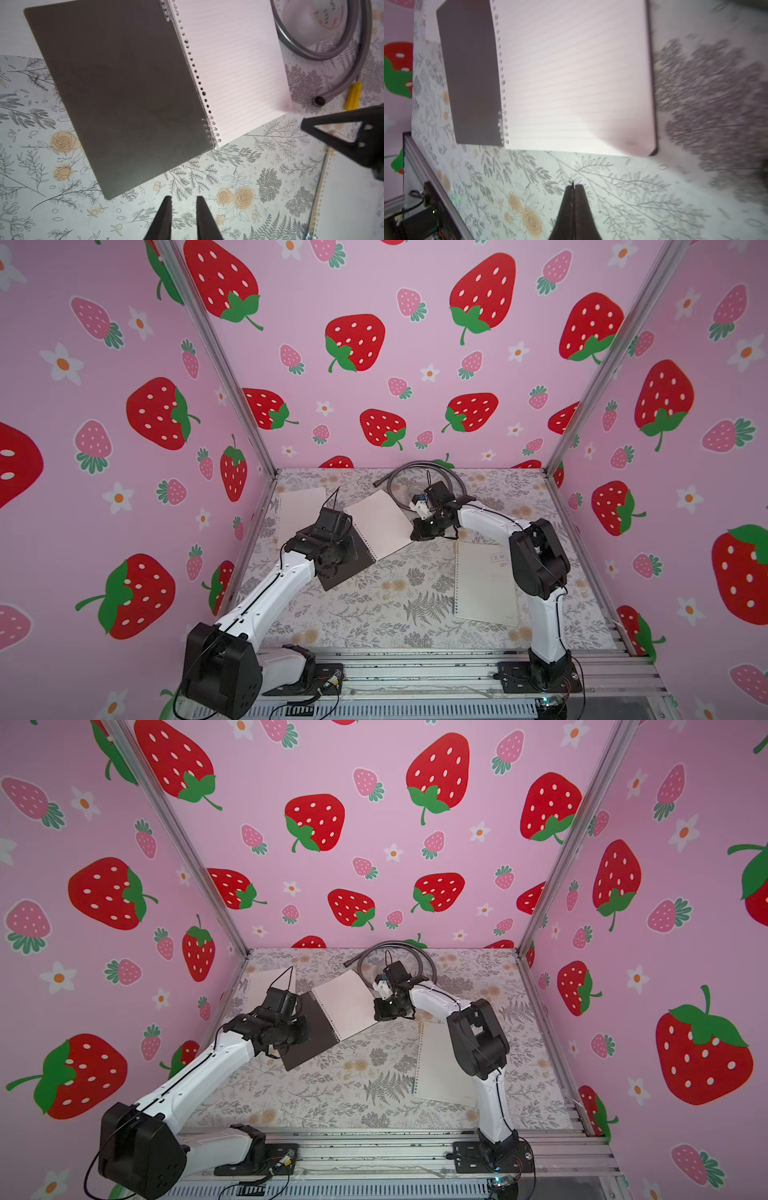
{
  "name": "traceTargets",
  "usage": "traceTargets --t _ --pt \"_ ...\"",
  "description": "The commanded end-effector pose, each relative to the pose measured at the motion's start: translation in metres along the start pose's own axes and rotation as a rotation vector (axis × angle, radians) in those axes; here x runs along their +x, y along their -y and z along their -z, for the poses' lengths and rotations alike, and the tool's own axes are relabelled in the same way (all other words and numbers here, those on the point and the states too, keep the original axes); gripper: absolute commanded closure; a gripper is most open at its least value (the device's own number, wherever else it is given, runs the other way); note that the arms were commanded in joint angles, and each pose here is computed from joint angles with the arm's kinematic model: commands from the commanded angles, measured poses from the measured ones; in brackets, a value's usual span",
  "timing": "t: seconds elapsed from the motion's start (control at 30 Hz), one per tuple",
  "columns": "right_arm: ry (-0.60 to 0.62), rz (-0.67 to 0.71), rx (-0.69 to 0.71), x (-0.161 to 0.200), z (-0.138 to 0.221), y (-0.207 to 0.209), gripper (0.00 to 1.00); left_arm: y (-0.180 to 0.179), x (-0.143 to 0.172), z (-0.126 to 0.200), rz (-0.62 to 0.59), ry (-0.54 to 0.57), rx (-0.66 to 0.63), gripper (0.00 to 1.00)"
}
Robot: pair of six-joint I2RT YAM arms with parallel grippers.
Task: Tear off pages from different notebooks
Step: Move the notebook to the center of the board.
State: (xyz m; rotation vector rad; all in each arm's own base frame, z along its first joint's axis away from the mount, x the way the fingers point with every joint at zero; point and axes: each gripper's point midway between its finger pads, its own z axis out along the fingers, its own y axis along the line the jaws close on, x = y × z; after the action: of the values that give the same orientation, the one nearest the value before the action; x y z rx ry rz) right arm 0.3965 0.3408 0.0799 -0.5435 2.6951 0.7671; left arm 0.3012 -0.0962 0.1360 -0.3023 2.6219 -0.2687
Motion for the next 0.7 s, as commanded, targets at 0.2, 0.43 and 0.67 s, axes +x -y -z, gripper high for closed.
traceTargets --t 0.2,0.43,0.67 --pt "0.062 0.073 0.044 -0.070 -0.048 -0.024 0.99 -0.016 -0.010 0.004 0.026 0.033 -0.081 0.77" --pt "0.024 0.079 0.102 -0.064 -0.099 -0.021 0.99 -0.020 -0.032 0.011 0.065 0.090 -0.081 0.76" --pt "-0.091 0.059 0.354 -0.027 -0.101 0.035 1.00 -0.012 -0.042 0.004 0.069 0.081 -0.053 0.76"
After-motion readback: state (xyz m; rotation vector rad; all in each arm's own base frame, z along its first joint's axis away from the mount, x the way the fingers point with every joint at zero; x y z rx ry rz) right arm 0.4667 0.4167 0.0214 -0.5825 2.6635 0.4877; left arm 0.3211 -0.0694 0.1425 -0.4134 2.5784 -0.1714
